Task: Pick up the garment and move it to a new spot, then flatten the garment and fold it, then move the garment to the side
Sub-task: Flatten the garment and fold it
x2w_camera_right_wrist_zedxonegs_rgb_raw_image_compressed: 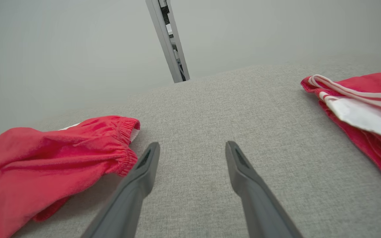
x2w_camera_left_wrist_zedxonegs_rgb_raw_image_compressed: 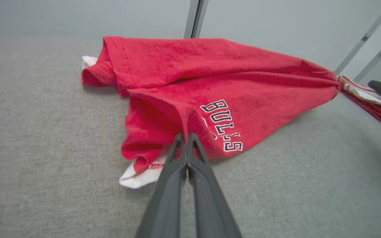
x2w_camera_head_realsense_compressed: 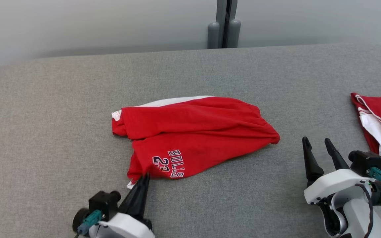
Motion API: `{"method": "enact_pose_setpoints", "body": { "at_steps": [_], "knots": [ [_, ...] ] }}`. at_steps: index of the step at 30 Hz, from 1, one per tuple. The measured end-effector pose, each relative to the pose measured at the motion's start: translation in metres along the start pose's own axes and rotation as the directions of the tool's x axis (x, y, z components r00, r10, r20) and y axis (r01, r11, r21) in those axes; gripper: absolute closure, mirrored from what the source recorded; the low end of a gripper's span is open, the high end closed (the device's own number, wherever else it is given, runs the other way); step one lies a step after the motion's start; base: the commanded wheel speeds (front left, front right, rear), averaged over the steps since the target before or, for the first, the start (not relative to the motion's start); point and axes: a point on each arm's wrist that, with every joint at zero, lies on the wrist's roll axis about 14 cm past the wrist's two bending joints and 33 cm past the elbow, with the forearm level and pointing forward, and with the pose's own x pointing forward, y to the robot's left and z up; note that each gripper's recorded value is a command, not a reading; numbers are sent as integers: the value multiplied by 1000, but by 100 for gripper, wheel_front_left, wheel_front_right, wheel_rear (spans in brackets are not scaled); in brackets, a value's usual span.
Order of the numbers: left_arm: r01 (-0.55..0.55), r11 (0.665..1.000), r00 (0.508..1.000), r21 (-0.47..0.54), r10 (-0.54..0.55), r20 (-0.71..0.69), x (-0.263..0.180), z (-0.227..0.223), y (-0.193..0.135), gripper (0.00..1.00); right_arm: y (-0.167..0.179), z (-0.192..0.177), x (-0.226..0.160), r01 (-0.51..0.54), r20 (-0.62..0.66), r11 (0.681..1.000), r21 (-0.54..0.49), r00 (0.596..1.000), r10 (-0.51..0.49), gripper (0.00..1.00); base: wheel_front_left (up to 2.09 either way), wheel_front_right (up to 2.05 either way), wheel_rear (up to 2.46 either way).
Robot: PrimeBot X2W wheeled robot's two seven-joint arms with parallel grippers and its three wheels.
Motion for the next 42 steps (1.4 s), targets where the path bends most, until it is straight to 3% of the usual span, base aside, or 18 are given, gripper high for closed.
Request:
{"method": "enact_pose_setpoints", "body": {
  "at_steps": [5,10,16,21,25,31,35,39,40,41,42],
  "knots": [
    [95,995,974,26,-98,204,4,67,-28,100,-3,4,-11,21,17,999,24,1000,-22,0,0,0,0],
    [187,978,905,91,-207,371,-5,127,-63,100,-4,9,-23,33,38,998,44,999,-34,0,0,0,0],
    [215,970,866,111,-242,438,-8,153,-78,100,-6,11,-27,43,48,997,63,998,-46,0,0,0,0],
    [55,998,937,18,-58,343,11,119,-29,100,-3,4,-21,37,29,997,65,999,-39,0,0,0,0],
    [-89,996,968,17,82,236,28,87,18,100,2,0,-10,18,16,998,58,1000,-19,0,0,0,0],
    [-263,965,959,3,261,110,42,50,78,100,4,-12,3,6,-17,999,48,1000,-5,0,0,0,0],
    [-330,944,943,-5,330,43,44,30,102,96,6,-22,7,-8,-46,999,37,999,10,0,0,0,0],
    [-372,928,928,-4,372,7,39,19,116,100,16,-25,10,-40,-54,999,36,998,42,0,0,0,0],
    [-376,927,927,2,376,8,39,20,118,68,22,-25,12,-59,-52,998,38,997,60,0,0,0,0],
    [-375,927,927,4,375,10,39,21,119,0,28,-25,14,-79,-52,996,35,995,81,0,0,0,0],
    [-379,925,925,7,379,8,38,20,121,0,35,-24,15,-102,-51,994,32,993,103,0,0,0,0]
  ]
}}
